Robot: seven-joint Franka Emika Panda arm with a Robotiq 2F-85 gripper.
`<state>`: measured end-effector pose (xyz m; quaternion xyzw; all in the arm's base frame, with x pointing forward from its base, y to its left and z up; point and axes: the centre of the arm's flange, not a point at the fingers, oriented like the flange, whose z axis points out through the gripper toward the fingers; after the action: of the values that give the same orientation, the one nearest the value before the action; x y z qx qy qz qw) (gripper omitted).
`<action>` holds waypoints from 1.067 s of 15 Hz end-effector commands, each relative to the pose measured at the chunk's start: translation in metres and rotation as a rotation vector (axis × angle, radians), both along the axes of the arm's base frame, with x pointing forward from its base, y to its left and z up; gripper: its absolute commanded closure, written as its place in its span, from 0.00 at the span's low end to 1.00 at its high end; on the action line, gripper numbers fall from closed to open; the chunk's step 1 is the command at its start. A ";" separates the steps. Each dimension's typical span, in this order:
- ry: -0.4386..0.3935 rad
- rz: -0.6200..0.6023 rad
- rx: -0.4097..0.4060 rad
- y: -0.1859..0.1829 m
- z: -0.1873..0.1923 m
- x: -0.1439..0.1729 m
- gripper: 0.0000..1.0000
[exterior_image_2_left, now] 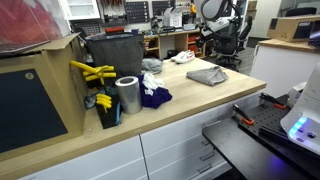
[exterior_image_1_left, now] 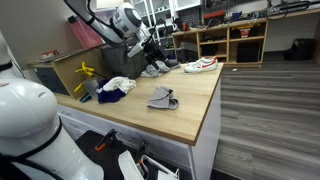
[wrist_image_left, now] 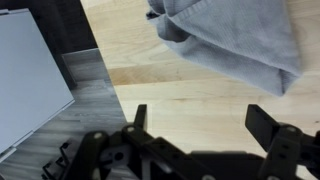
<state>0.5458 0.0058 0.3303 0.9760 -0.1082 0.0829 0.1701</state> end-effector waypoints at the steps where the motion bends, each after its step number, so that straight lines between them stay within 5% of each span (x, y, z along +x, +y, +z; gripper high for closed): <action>1: 0.019 0.017 0.066 0.035 0.001 0.005 0.00; 2: 0.038 0.026 0.090 0.042 -0.006 0.004 0.25; 4: 0.084 0.025 0.138 0.053 -0.025 0.000 0.32; 7: 0.151 0.010 0.199 0.058 -0.052 -0.007 0.58; 12: 0.234 -0.068 0.141 0.032 -0.086 -0.021 0.95; 16: 0.259 -0.116 0.025 0.012 -0.101 -0.027 1.00</action>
<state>0.5240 0.0241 0.2335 0.9817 -0.1300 -0.0518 0.1295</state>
